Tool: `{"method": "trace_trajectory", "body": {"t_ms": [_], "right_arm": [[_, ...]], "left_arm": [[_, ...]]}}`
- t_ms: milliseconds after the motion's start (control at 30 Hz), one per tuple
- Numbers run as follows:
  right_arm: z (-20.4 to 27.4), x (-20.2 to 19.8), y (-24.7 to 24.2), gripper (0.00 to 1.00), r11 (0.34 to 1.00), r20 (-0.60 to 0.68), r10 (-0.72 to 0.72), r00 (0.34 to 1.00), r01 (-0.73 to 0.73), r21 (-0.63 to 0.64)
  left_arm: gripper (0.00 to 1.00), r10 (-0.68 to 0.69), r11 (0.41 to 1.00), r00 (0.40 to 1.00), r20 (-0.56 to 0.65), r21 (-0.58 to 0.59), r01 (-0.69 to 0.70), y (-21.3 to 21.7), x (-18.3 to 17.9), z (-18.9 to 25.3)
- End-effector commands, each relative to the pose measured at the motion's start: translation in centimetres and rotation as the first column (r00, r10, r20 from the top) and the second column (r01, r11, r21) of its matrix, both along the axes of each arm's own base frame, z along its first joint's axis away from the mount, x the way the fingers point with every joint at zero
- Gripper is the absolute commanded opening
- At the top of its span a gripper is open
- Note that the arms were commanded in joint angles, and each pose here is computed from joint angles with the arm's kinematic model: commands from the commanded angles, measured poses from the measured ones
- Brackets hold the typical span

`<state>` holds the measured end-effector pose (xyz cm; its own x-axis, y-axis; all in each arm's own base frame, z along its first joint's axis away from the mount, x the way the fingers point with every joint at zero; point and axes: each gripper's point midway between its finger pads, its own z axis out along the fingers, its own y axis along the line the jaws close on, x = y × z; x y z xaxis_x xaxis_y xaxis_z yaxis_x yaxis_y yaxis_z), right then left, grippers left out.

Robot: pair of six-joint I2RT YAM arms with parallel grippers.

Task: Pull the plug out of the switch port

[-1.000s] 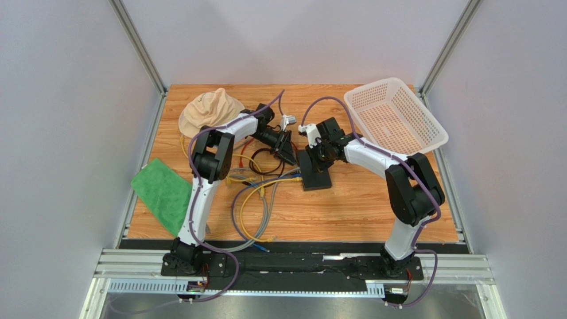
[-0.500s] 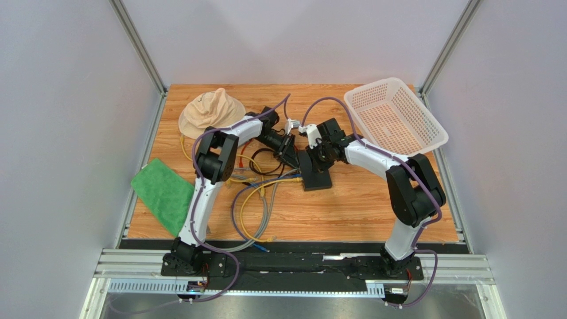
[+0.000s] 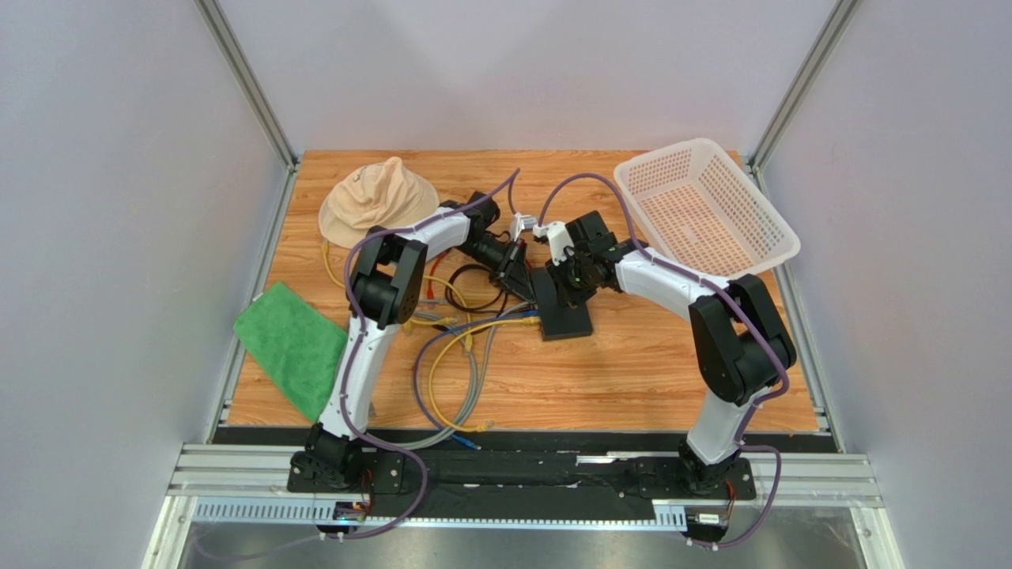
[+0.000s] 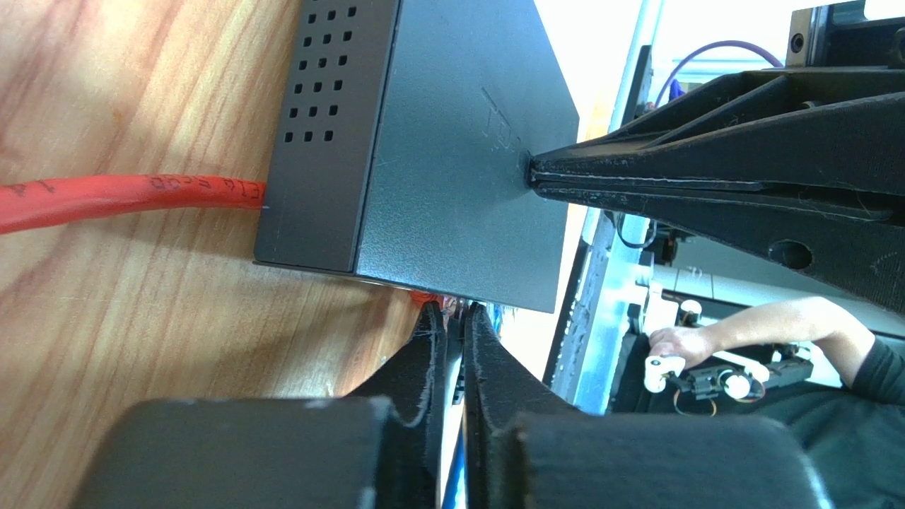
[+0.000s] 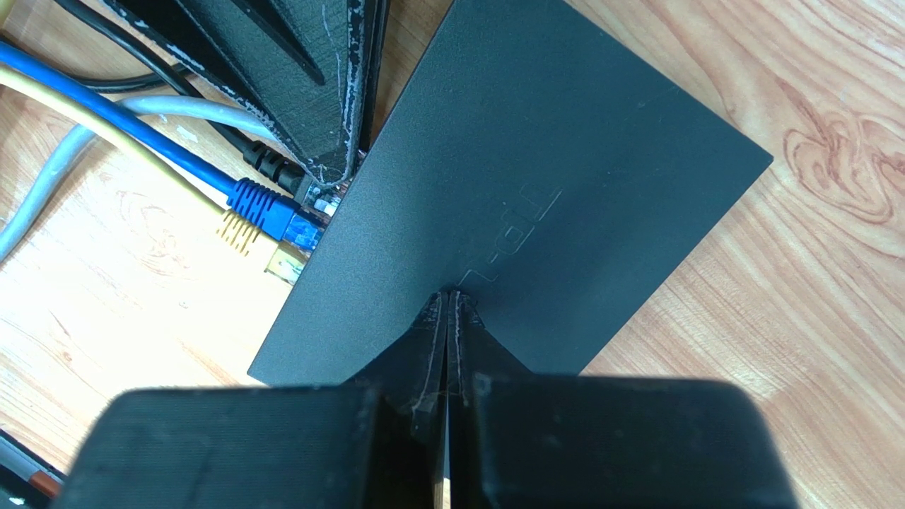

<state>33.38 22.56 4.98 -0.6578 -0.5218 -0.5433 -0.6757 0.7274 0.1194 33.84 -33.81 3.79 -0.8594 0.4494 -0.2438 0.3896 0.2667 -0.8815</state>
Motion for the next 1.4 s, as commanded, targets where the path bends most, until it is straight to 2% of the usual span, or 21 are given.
{"method": "trace_trajectory", "body": {"t_ms": [0,267,467,600,667,767,800,900,1133,1267,1367], "right_arm": [[-1.8,-1.7,-0.7,0.00,0.999,-0.051,0.021,0.998,-0.023,-0.049],[-1.7,-1.8,-0.9,0.00,0.998,-0.040,0.026,0.999,-0.028,-0.053],[-1.7,-1.8,-0.7,0.00,0.998,-0.043,0.030,0.999,-0.032,-0.047],[-1.8,-2.0,-0.8,0.00,0.998,-0.047,0.030,0.998,-0.033,-0.047],[-1.8,-2.0,-1.0,0.00,0.998,-0.050,0.024,0.998,-0.027,-0.048],[-1.9,-2.0,-0.9,0.00,0.998,-0.059,0.025,0.998,-0.028,-0.051],[-1.9,-1.9,-0.8,0.00,0.998,-0.061,0.026,0.998,-0.029,-0.051],[-2.2,-2.0,-0.9,0.00,0.998,-0.074,0.025,0.997,-0.030,-0.057],[-2.4,-1.9,-0.8,0.00,0.998,-0.076,0.027,0.997,-0.032,-0.058],[-2.6,-1.9,-0.7,0.00,0.998,-0.087,0.031,0.996,-0.036,-0.059],[-2.8,-1.8,-0.6,0.00,0.997,-0.094,0.032,0.995,-0.038,-0.062]], "left_arm": [[0.00,-0.025,1.000,0.999,0.030,-0.013,0.025,-0.6,-0.3,0.0],[0.00,-0.035,0.999,0.999,0.033,-0.009,0.035,-0.1,-0.7,0.2],[0.00,-0.006,1.000,0.997,0.075,-0.025,0.008,0.0,1.6,1.9],[0.00,-0.022,0.999,1.000,0.007,-0.041,0.023,0.1,-1.3,1.1],[0.00,-0.032,0.999,0.999,0.007,-0.036,0.032,0.1,-1.6,0.8],[0.00,-0.024,0.999,0.999,0.041,-0.046,0.026,0.1,0.2,1.7],[0.00,-0.018,0.999,0.996,0.087,-0.049,0.023,0.0,1.3,2.5],[0.00,-0.029,0.999,0.989,0.148,-0.010,0.031,0.7,2.0,2.1],[0.00,-0.089,0.996,0.996,-0.007,-0.010,0.089,1.7,-2.6,0.7],[0.00,-0.030,0.999,0.999,0.040,-0.042,0.032,2.8,0.7,2.1],[0.00,-0.049,0.999,0.993,0.109,0.010,0.048,3.8,1.2,1.8]]}}
